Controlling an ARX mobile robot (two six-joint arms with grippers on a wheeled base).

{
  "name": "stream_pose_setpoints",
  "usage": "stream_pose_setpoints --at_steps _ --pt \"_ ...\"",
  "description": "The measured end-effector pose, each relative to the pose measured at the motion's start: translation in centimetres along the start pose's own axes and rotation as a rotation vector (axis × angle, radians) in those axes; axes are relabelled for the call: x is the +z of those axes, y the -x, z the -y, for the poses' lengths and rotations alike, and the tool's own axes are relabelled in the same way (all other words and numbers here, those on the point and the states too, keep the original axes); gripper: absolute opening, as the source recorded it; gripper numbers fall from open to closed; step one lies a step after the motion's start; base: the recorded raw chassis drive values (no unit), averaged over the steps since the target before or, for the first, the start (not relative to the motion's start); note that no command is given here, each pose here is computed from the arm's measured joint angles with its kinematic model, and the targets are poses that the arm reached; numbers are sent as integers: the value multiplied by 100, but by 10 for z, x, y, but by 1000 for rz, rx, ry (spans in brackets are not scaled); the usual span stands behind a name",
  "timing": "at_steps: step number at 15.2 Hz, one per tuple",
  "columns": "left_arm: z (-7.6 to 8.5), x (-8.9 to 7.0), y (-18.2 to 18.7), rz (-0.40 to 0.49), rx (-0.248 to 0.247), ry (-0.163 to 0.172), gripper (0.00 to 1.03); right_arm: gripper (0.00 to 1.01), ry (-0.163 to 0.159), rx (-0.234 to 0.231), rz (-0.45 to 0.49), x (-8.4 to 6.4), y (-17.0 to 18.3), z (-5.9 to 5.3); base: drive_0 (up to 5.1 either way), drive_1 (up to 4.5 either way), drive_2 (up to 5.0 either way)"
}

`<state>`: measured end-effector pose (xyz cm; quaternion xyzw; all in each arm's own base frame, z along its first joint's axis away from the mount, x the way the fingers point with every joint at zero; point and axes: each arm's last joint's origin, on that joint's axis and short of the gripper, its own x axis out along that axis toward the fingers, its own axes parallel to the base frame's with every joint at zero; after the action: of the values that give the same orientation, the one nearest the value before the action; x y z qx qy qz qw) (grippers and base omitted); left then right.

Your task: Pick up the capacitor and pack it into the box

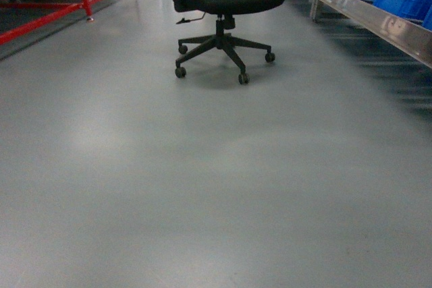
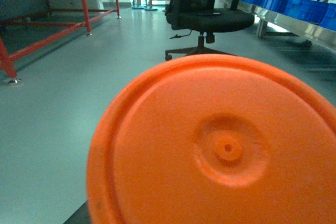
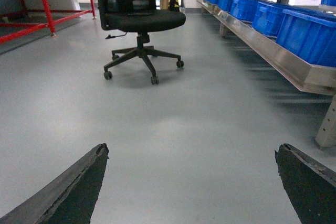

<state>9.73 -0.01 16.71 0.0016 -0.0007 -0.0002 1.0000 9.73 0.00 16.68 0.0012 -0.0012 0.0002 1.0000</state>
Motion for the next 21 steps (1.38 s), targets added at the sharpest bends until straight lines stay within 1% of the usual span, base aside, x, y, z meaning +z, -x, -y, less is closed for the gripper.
stream_pose_setpoints --at_steps 21 --pt "0 0 0 0 0 0 44 98 0 0 0 0 0 0 -504 241 241"
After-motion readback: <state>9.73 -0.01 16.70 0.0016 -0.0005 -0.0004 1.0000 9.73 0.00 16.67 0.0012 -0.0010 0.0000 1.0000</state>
